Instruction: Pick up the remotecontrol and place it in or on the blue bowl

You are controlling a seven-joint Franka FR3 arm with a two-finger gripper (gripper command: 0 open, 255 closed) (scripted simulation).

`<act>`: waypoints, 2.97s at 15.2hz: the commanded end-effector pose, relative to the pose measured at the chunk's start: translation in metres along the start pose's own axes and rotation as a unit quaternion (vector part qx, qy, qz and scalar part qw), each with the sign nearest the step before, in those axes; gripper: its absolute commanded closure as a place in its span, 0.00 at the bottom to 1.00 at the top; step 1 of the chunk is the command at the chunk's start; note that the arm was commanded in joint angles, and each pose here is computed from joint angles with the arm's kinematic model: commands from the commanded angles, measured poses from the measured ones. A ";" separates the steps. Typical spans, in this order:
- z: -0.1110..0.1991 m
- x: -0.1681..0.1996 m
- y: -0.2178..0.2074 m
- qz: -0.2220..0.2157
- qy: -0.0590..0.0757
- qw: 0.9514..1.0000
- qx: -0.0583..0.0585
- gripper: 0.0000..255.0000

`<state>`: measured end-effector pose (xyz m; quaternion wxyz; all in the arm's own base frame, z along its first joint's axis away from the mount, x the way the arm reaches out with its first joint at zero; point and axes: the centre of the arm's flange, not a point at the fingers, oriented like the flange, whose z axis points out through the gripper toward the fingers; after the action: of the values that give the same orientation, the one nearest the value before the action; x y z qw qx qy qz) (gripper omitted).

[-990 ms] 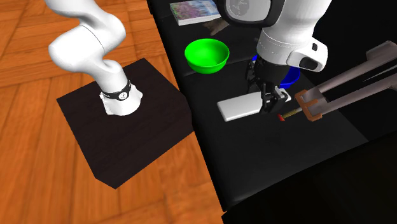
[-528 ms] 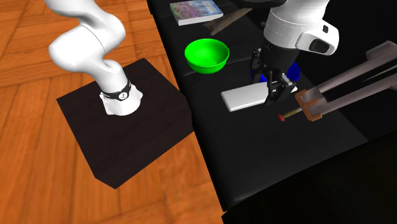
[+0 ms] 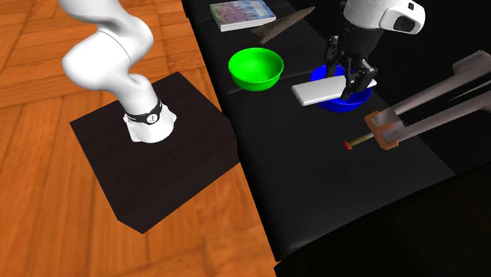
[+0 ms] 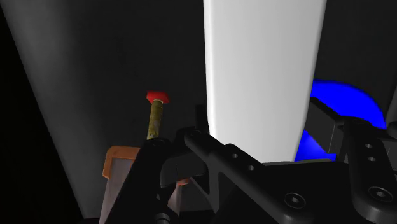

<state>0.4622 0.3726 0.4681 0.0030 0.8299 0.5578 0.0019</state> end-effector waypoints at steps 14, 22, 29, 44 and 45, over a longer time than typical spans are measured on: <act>0.022 0.099 -0.086 0.001 0.000 1.000 0.000 1.00; 0.065 0.099 -0.086 0.001 0.000 1.000 0.000 1.00; 0.069 0.099 -0.086 0.001 0.000 1.000 0.000 1.00; 0.018 0.099 -0.086 0.001 0.000 1.000 0.000 0.00; 0.018 0.099 -0.086 0.001 0.000 1.000 0.000 0.00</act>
<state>0.4199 0.4966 0.4486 0.0030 0.8304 0.5572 0.0021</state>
